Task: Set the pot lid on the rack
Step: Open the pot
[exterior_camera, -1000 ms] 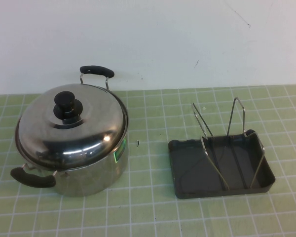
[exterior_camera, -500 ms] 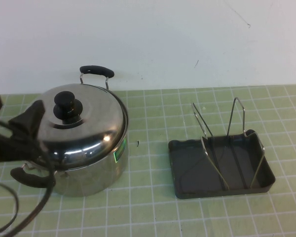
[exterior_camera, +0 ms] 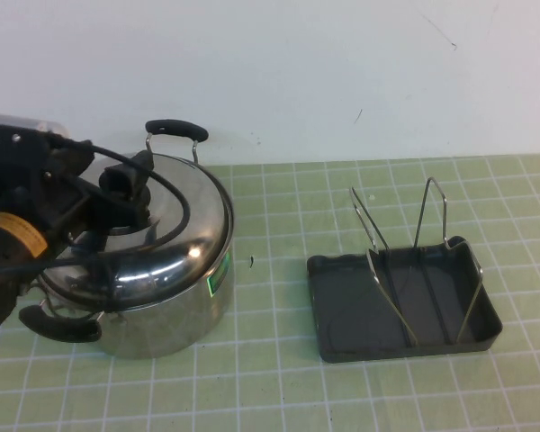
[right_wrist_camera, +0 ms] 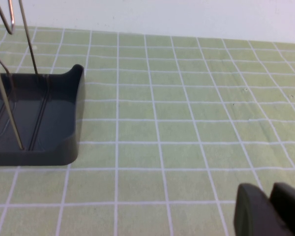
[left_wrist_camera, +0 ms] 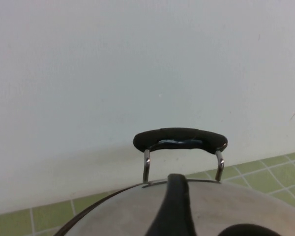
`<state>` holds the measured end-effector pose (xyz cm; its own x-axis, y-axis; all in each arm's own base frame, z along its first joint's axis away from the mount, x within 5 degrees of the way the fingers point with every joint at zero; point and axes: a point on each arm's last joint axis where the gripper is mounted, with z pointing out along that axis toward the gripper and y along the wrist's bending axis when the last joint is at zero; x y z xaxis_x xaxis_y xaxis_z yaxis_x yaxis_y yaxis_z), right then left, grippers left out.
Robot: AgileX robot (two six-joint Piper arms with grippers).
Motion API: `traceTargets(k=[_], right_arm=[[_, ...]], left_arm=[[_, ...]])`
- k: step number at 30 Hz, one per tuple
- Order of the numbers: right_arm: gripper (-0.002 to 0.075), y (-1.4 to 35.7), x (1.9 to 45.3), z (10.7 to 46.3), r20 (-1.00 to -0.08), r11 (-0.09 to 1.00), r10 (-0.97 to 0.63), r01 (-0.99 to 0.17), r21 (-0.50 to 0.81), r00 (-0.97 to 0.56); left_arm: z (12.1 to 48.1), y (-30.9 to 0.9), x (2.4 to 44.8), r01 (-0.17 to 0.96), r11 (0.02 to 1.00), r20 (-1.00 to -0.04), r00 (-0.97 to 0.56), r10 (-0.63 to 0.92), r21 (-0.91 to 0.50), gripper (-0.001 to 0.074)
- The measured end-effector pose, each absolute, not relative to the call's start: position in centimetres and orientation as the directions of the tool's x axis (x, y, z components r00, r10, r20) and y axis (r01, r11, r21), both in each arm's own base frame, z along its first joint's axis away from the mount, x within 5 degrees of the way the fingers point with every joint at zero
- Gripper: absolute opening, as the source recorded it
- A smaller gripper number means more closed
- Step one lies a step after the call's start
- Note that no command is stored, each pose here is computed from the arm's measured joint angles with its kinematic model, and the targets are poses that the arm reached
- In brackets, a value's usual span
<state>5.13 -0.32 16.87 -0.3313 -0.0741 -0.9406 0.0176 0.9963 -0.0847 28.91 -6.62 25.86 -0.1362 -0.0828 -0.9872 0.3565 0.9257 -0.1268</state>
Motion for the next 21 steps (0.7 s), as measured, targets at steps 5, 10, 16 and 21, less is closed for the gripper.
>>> traceTargets(k=[5, 10, 16, 21], right_arm=[[0.0071, -0.3, 5.1, 16.9, -0.941, 0.996, -0.074, 0.018, -0.085, -0.331], [0.0071, -0.3, 5.1, 16.9, -0.941, 0.996, -0.074, 0.018, -0.085, -0.331], [0.0071, -0.3, 5.1, 16.9, -0.941, 0.996, -0.074, 0.018, -0.085, -0.331], [0.0071, -0.3, 5.1, 16.9, -0.941, 0.996, -0.074, 0.018, -0.085, -0.331]], left_arm=[[24.6, -7.0, 30.8, 0.356, 0.926, -0.983, -0.167, -0.069, -0.126, 0.052], [23.1, -7.2, 31.7, 0.367, 0.921, -0.98, -0.187, -0.063, -0.13, 0.0513], [22.7, -7.4, 32.2, 0.381, 0.916, -0.983, -0.17, -0.066, -0.127, 0.0386], [22.7, -7.5, 32.2, 0.389, 0.914, -0.986, -0.157, -0.061, -0.118, 0.0312]])
